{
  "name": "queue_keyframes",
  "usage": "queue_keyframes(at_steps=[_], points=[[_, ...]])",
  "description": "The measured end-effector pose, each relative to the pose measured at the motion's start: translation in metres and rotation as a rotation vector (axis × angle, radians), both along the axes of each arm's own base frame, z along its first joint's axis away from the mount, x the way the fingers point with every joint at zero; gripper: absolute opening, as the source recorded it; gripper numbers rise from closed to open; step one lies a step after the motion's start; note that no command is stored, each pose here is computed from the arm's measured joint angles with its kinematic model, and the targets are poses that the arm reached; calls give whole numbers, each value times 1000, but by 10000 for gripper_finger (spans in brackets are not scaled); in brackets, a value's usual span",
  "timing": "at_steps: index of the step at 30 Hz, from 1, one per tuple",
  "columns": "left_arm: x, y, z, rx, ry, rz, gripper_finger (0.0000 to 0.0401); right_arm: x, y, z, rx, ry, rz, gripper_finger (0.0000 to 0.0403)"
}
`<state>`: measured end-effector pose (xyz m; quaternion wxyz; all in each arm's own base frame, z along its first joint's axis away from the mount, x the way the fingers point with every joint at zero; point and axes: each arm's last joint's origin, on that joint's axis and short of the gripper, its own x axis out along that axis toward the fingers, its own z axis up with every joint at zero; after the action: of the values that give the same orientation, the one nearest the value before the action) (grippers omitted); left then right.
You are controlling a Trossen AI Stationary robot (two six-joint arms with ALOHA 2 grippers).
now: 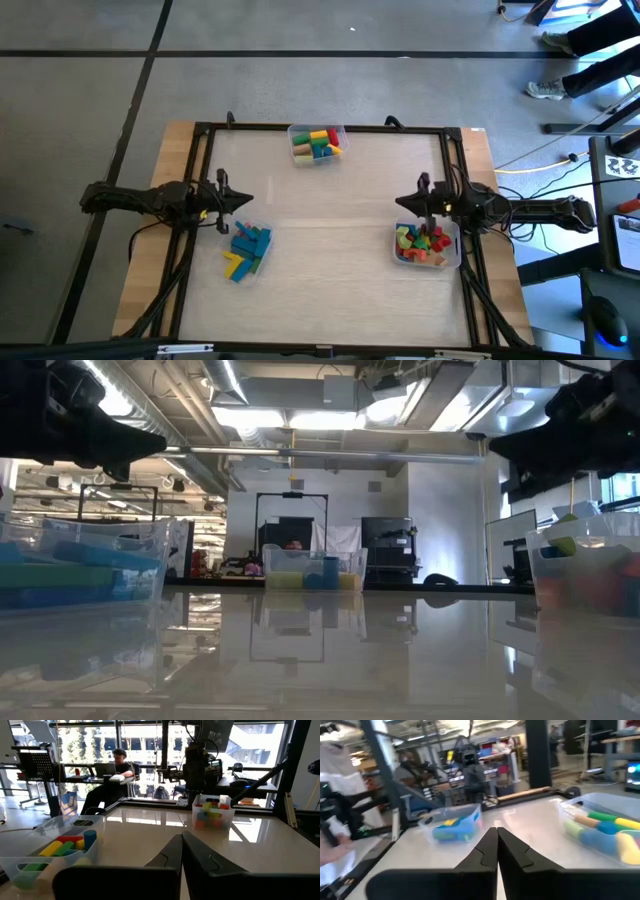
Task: Sort blocks by size
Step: Return to Home Position
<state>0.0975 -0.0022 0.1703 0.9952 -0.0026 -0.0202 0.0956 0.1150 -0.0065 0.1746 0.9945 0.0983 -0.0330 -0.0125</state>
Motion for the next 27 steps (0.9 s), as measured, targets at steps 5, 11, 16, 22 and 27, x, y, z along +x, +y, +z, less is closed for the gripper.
queue_keyframes(at_steps=[5, 11, 16, 22, 27], points=[[0, 0, 0, 0, 0, 0, 3, 0, 0, -5, -18, 54, 1, 8], [0, 0, 0, 0, 0, 0, 4, -2, -2, -5, -20, 51, -69, 8], [0, 0, 0, 0, 0, 0, 4, -7, -2, -12, -35, 120, -69, 8], [0, 0, 0, 0, 1, 0, 4, -15, -1, -10, -15, 79, -61, 8], [0, 0, 0, 0, 0, 0, 4, -18, 0, -7, -16, 40, -41, 8]])
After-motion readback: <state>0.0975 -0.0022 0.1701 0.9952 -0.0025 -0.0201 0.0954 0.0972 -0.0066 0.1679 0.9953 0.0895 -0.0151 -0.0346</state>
